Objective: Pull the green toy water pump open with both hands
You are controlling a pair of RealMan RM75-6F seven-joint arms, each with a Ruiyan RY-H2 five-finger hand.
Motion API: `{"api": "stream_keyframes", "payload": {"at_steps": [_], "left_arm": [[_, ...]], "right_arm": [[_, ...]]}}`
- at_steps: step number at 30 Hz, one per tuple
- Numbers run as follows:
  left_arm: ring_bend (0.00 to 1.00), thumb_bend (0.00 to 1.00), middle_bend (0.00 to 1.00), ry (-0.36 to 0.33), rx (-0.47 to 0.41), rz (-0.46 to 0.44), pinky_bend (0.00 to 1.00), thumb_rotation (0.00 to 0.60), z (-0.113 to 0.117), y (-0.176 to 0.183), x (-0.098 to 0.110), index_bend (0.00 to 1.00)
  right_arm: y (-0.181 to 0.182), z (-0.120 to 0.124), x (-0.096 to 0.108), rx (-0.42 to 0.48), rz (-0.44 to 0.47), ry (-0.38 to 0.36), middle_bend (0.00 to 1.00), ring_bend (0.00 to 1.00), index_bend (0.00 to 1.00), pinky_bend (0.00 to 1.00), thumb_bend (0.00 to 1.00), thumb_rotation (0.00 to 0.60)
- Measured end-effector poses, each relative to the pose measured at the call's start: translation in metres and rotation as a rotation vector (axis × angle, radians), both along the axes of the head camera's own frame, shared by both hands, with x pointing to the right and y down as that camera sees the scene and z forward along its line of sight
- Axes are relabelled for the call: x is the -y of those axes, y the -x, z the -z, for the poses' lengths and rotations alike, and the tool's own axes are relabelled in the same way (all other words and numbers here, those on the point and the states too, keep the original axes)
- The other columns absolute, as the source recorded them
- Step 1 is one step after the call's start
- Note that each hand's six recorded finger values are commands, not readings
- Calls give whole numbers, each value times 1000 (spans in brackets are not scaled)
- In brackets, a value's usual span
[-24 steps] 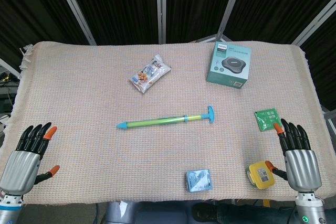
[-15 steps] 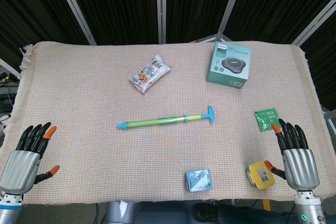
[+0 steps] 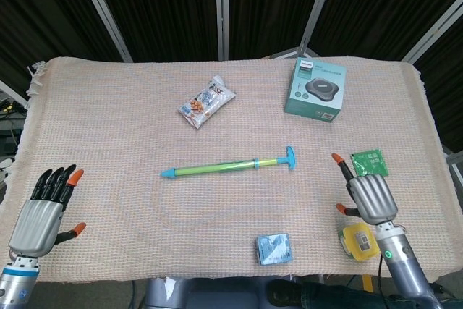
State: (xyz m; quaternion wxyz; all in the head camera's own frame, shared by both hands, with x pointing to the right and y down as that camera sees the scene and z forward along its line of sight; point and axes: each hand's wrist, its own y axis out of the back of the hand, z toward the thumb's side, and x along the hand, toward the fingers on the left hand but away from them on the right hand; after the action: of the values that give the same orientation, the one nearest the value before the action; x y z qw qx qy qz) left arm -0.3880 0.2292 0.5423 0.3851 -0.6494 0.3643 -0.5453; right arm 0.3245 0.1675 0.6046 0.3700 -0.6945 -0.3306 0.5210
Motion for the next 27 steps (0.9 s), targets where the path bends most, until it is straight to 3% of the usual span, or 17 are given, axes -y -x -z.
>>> {"api": "stream_keyframes", "payload": {"at_steps": [6,12,18,27], "left_arm": [[0,0,0,21,27,22,0,600,-13,4,6,0],[0,0,0,42,55,43,0,600,-23,9,10,0],[0,0,0,60,79,60,0,600,-31,14,12,0],[0,0,0,54,83,66,0,600,-30,15,13,0]], "right_arm": [[47,-53,45,33,71,131,996,988,232,1000,14,600],[86,-93,77,32,74,172,1000,1000,369,1000,139,600],[115,-124,87,15,76,206,1000,1000,411,1000,202,600],[129,-144,84,4,75,222,1000,1000,448,1000,210,600]]}}
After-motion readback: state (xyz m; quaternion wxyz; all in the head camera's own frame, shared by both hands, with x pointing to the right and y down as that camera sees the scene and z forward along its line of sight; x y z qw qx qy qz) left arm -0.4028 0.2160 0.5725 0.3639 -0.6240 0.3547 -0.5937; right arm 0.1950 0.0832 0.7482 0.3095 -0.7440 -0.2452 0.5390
